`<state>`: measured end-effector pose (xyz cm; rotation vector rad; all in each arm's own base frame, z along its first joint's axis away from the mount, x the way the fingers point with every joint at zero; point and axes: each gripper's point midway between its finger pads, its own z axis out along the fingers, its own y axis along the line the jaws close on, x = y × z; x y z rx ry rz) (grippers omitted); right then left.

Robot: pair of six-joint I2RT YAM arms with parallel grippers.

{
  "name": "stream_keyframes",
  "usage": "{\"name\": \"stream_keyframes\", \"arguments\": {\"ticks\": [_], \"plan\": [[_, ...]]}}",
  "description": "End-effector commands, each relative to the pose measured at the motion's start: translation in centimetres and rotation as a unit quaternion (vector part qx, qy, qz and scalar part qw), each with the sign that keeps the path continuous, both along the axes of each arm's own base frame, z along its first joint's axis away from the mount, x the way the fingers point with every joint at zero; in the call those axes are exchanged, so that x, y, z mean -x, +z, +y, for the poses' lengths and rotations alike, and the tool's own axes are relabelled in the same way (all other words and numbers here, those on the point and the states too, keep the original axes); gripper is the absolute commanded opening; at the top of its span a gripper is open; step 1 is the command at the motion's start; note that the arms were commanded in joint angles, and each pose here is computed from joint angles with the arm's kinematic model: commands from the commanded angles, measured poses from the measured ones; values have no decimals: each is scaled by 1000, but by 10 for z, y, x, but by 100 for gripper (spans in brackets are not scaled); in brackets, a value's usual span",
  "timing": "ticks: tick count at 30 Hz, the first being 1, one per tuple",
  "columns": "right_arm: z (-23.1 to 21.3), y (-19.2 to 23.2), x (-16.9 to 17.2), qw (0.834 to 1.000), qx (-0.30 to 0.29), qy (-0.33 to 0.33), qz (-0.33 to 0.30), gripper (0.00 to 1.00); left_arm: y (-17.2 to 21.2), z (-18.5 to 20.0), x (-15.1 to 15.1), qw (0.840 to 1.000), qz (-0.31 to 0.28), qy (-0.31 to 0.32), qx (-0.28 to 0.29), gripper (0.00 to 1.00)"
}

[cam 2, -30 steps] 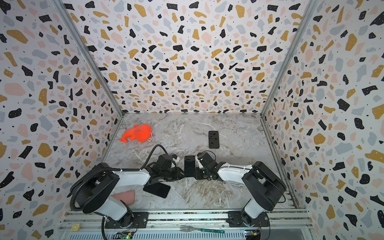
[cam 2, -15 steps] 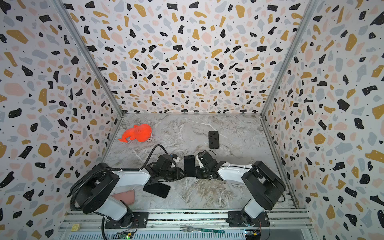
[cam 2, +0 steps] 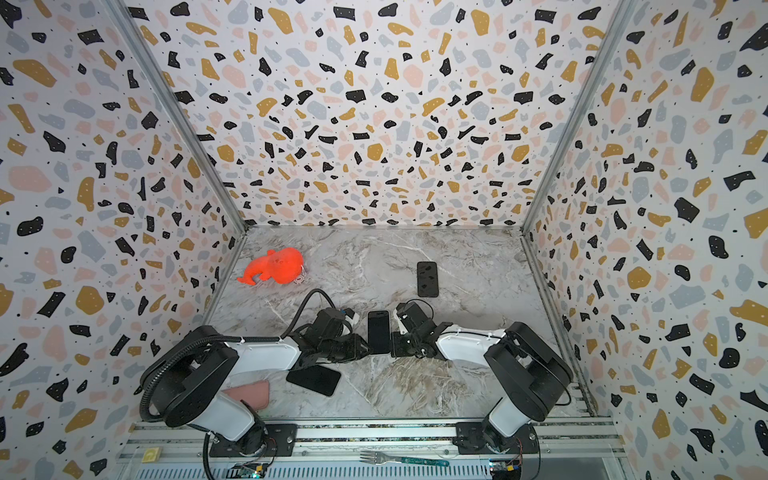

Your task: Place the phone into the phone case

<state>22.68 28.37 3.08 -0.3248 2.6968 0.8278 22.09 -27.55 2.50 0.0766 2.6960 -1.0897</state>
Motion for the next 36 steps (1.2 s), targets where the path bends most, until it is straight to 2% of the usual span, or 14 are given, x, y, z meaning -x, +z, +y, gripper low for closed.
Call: {"name": "stream_keyframes", "arguments": {"ticks": [1,5,15,16,19,21,26,32,36], "plan": [[4,4,4,1000,-9,7,-3,5,-5,2,1,1000,3,-1,-11,31],[3,4,5,1000,-8,5,-3,1,-4,1,1,1000,2,-1,-10,31],[1,6,5,1000,-10,1,-5,0,-4,3,2,1000,1,1,-12,31],[2,8,5,1000,-14,3,-5,2,-5,4,2,1000,0,2,-16,31],[5,19,4,1000,-25,8,-13,17,-4,13,-1,999,-9,4,-51,32],[6,28,1,999,-33,7,-24,23,-2,20,-5,997,-16,7,-81,35],[4,51,-3,996,-43,24,-69,38,14,24,-16,993,-41,15,-108,55],[-20,65,-12,993,-24,10,-115,47,23,23,-31,983,-61,30,-168,75],[-42,69,-18,991,-9,-9,-135,55,28,16,-38,975,-70,36,-206,78]]}}
